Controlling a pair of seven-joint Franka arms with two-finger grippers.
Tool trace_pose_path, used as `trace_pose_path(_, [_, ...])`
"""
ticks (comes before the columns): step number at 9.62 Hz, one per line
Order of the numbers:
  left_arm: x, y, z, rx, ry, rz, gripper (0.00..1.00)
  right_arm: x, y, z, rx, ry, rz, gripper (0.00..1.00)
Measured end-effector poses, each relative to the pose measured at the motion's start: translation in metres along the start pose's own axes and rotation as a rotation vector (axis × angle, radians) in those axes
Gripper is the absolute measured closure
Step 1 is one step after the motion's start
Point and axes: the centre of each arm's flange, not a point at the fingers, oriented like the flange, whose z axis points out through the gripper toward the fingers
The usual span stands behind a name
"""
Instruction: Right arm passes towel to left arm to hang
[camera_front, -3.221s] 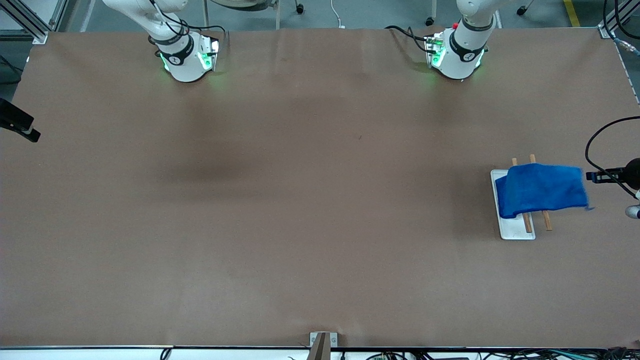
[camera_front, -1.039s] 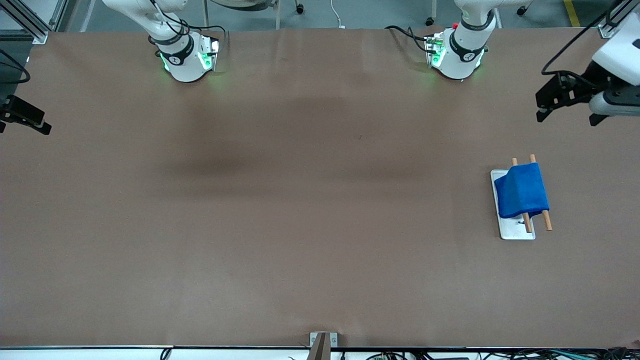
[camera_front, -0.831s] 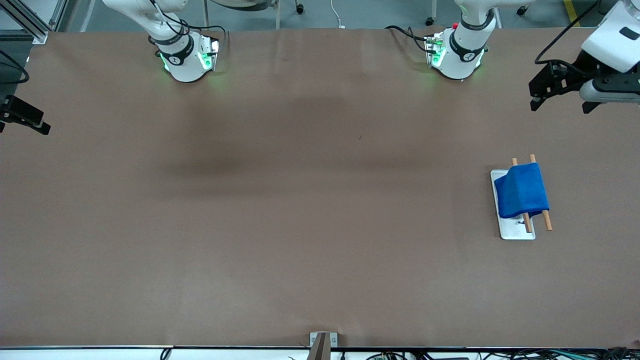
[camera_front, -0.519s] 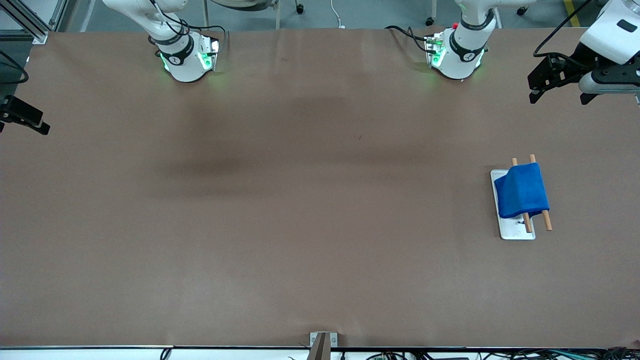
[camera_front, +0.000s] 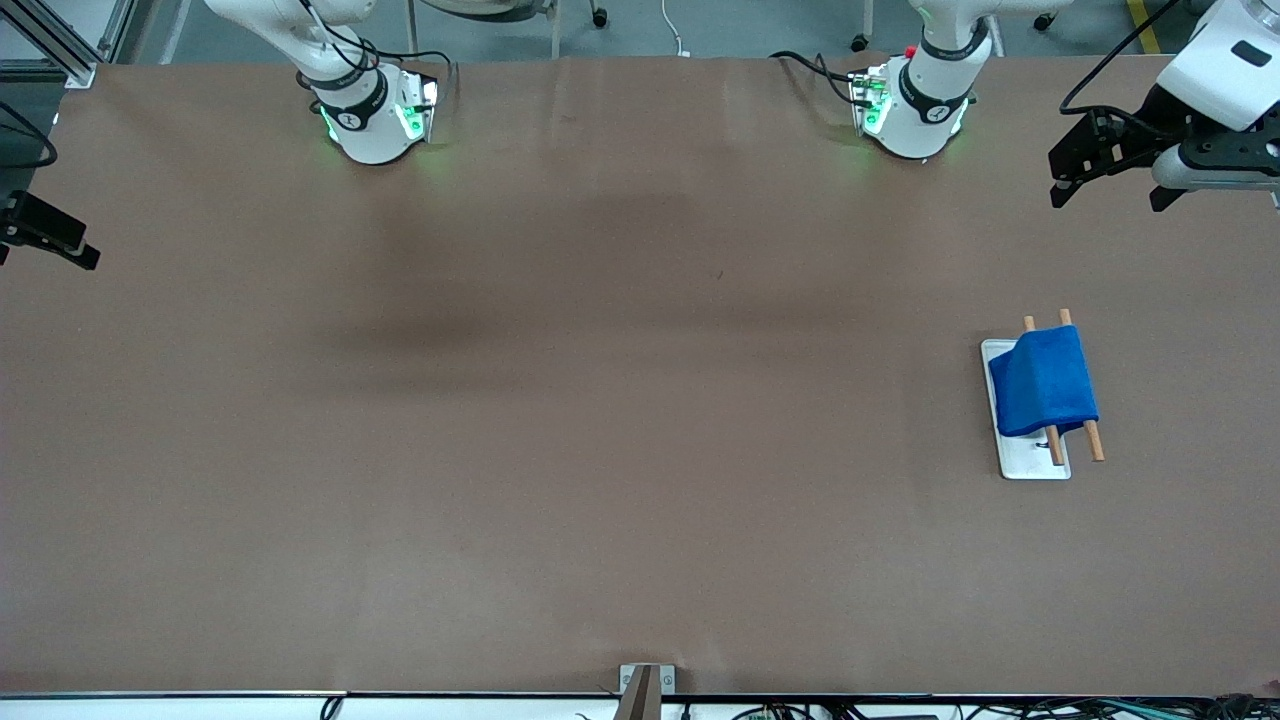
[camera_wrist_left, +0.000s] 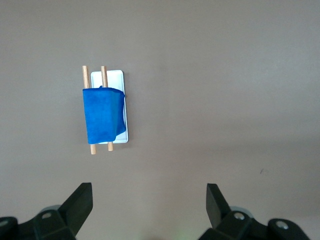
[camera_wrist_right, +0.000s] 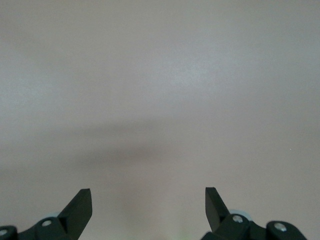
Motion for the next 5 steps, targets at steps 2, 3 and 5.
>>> trace_pose_path(2, [0.009, -0.001, 0.004, -0.003, -0.002, 0.001, 0.0, 0.0, 0.0, 0.0, 0.0, -0.002, 0.0, 0.0])
trace_pose_path(3, [0.015, -0.001, 0.005, -0.006, -0.002, 0.001, 0.0, 0.0, 0.0, 0.0, 0.0, -0.003, 0.0, 0.0])
trace_pose_path(5, [0.023, -0.001, 0.005, -0.01, 0.002, 0.0, 0.0, 0.0, 0.001, 0.001, 0.0, -0.004, 0.001, 0.0])
